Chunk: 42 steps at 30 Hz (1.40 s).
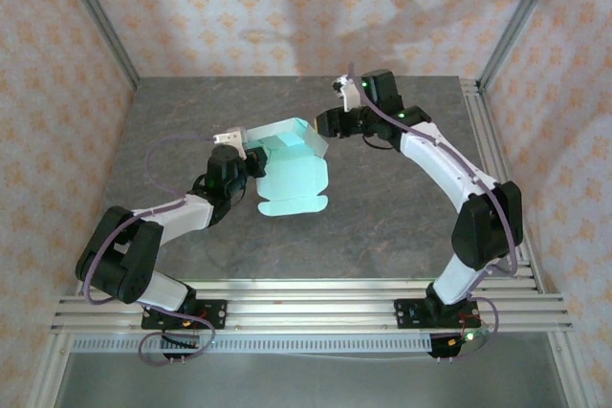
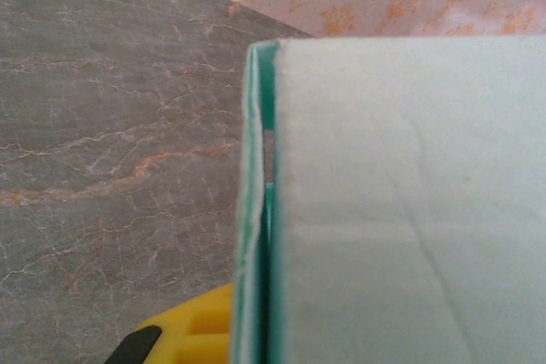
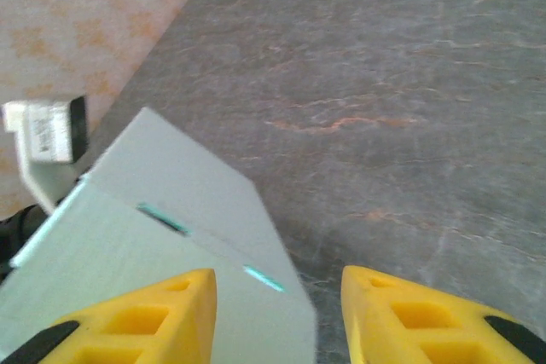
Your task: Fold the paper box
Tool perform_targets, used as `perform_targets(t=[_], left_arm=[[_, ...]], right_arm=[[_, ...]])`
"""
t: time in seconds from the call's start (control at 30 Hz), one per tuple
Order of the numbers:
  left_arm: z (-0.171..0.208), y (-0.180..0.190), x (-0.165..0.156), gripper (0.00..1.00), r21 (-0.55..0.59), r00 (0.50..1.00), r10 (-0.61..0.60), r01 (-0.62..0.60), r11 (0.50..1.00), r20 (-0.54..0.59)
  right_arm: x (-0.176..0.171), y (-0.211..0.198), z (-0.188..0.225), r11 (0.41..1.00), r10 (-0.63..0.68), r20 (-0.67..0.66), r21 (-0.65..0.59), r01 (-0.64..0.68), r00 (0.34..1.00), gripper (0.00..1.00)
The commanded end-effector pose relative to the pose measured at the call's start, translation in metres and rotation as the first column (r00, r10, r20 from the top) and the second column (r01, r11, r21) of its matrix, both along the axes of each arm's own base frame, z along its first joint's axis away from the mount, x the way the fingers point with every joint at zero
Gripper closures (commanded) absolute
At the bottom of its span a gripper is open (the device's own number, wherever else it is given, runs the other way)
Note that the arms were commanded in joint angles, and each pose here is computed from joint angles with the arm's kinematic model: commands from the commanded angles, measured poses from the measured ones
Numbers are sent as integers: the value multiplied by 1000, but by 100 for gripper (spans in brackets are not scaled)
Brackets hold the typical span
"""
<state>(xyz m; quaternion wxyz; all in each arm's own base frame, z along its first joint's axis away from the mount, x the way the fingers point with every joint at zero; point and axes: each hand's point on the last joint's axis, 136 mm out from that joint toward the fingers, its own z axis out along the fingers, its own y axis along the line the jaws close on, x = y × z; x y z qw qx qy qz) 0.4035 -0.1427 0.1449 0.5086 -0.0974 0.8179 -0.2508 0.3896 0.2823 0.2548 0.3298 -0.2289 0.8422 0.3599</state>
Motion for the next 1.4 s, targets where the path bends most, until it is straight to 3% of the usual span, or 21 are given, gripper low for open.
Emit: perform_targets(t=[0.0,0.6,0.9,1.37], left_arm=[[13,3,11,100,-11,999,39,-39,999,7],[4,-2,14,100,-35,999,33,-34,999,-28],[5,-5,14,100,-42,999,20,-21,999,-28],[9,-9,14,100,-55,1000,-3,2,998,-18]], right_arm=[[-15,17,12,996,82,55,28,-84,995,57],[-41,42,6,976,214,135,20,-219,967,55],[-38,45,-13,971,234,146,-79,-225,961,53],[-8,43,-30,973,90,184,-227,-47,979,63]])
